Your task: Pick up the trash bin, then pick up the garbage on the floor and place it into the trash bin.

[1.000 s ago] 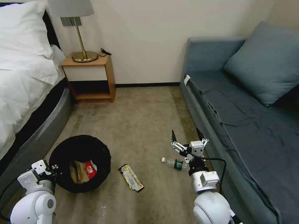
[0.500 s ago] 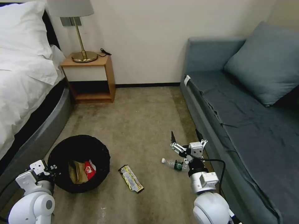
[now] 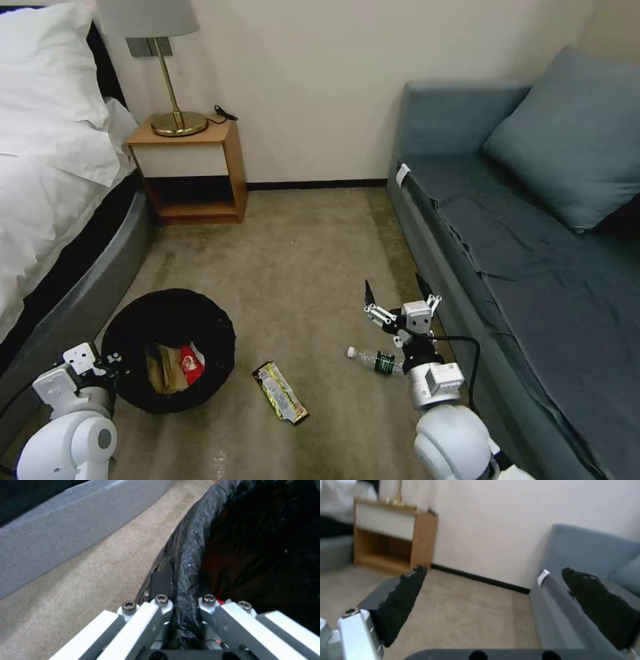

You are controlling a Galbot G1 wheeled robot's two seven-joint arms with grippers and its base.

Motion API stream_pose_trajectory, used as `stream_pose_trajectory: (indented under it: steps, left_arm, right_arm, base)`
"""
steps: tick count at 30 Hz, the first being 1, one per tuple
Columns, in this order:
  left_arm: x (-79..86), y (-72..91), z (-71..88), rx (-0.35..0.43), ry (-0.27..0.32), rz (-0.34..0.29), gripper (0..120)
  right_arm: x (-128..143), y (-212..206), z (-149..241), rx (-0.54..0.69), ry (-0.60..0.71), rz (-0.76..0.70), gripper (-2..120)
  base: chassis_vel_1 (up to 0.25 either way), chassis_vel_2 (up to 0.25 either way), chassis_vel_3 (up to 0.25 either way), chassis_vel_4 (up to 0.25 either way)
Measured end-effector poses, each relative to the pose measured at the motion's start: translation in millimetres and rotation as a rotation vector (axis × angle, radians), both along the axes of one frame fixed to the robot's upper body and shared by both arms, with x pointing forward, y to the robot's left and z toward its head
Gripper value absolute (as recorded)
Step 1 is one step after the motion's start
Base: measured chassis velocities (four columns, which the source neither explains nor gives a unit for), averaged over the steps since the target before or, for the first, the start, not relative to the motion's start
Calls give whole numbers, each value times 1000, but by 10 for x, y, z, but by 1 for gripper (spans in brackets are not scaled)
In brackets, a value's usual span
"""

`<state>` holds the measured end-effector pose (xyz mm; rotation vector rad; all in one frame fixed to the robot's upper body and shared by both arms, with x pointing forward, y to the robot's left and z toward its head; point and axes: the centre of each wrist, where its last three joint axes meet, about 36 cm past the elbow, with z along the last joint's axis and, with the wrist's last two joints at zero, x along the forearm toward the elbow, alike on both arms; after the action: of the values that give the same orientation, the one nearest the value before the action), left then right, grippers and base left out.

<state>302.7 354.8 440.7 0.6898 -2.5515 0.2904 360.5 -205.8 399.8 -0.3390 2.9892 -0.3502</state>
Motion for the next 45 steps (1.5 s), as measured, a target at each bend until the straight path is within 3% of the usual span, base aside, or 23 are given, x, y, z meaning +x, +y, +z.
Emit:
stream_pose_trajectory:
  steps: [1, 4, 6, 10, 25, 37, 45]
  left_arm:
    - [0, 0, 0, 0, 0, 0, 3]
    - [-14, -8, -16, -4, 2, 2, 3]
    - [-20, -10, -23, -4, 4, 3, 3]
    - [-42, -11, -41, -4, 6, 8, 3]
    - [-92, -9, -71, -3, 9, 24, 3]
    - [-104, -2, -106, -3, 14, 32, 3]
    - [-108, 17, -127, -1, 16, 38, 3]
  right_arm:
    - [0, 0, 0, 0, 0, 0, 100]
    - [472, -282, -93, -127, 28, 85, 100]
    - [585, -339, -135, -159, 55, 117, 100]
    - [1053, -586, -330, -296, 211, 282, 100]
    - [1996, -1252, -843, -641, 678, 806, 100]
    - [2240, -1552, -1197, -758, 751, 783, 100]
    - [2099, -1549, -1354, -742, 780, 803, 100]
  base:
    - [0, 0, 0, 0]
    - [0, 0, 0, 0]
    - [0, 0, 0, 0]
    - [0, 0, 0, 0]
    - [0, 0, 0, 0]
    - [0, 0, 0, 0]
    - [0, 0, 0, 0]
